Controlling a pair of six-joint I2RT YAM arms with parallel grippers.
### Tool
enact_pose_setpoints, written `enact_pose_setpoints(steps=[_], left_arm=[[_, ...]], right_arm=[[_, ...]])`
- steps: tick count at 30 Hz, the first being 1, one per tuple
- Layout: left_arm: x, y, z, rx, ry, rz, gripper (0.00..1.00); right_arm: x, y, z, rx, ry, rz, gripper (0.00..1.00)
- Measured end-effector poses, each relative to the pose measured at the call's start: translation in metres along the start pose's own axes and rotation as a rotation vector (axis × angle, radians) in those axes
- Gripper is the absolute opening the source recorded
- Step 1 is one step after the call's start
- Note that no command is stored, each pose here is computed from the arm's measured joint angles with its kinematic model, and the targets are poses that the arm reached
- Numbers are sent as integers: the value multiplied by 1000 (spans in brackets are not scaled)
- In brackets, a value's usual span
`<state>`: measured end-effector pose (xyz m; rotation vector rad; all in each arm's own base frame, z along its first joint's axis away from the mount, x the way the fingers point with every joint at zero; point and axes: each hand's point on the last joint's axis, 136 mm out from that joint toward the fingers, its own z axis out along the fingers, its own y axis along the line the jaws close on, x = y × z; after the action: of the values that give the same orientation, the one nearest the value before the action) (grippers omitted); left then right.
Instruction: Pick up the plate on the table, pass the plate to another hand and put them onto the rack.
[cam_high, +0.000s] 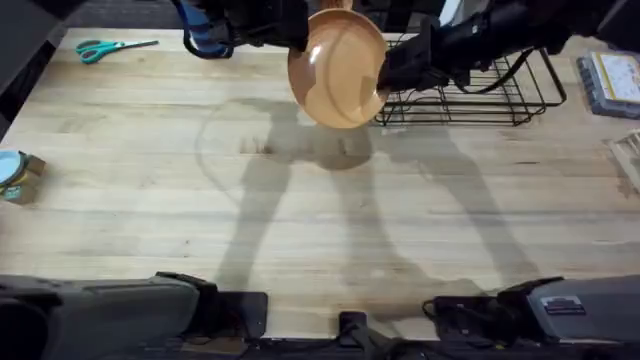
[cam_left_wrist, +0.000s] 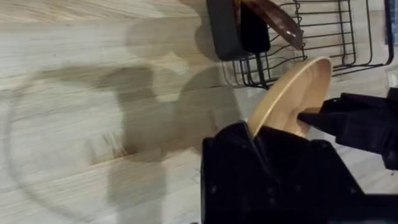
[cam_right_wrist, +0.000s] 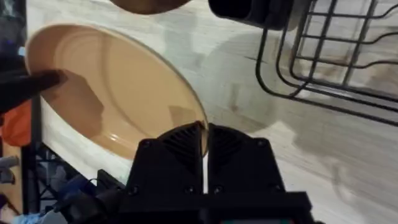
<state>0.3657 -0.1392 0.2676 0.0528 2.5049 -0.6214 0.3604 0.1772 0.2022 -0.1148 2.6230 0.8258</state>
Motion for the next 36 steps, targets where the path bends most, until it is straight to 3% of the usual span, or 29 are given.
enact_pose_setpoints(steps=[5, 8, 9, 12, 13, 25, 32, 35, 36], left_arm=[[0, 1, 0, -4, 0, -2, 138], [0, 1, 0, -2, 0, -4, 291], [0, 0, 0, 0, 1, -5, 403], [0, 0, 0, 4, 2, -5, 883], [1, 0, 0, 5, 2, -10, 962], [1, -2, 0, 14, 5, -10, 994], [-6, 1, -18, 12, -46, -16, 994], [-10, -1, -37, 16, -94, -10, 993], [-11, -5, -51, 23, -130, -1, 993]], right_arm=[[0, 1, 0, -7, 0, -1, 35], [0, 1, 0, -6, 0, -1, 33], [0, 1, 0, -6, 0, -1, 33], [0, 0, 0, -2, 1, 0, 32], [0, 0, 0, 0, 2, 0, 32], [10, 2, -14, 13, 16, 13, 32], [18, -2, -66, 33, -49, 55, 32], [12, -5, -93, 38, -134, 58, 32], [2, -7, -123, 45, -243, 46, 32]])
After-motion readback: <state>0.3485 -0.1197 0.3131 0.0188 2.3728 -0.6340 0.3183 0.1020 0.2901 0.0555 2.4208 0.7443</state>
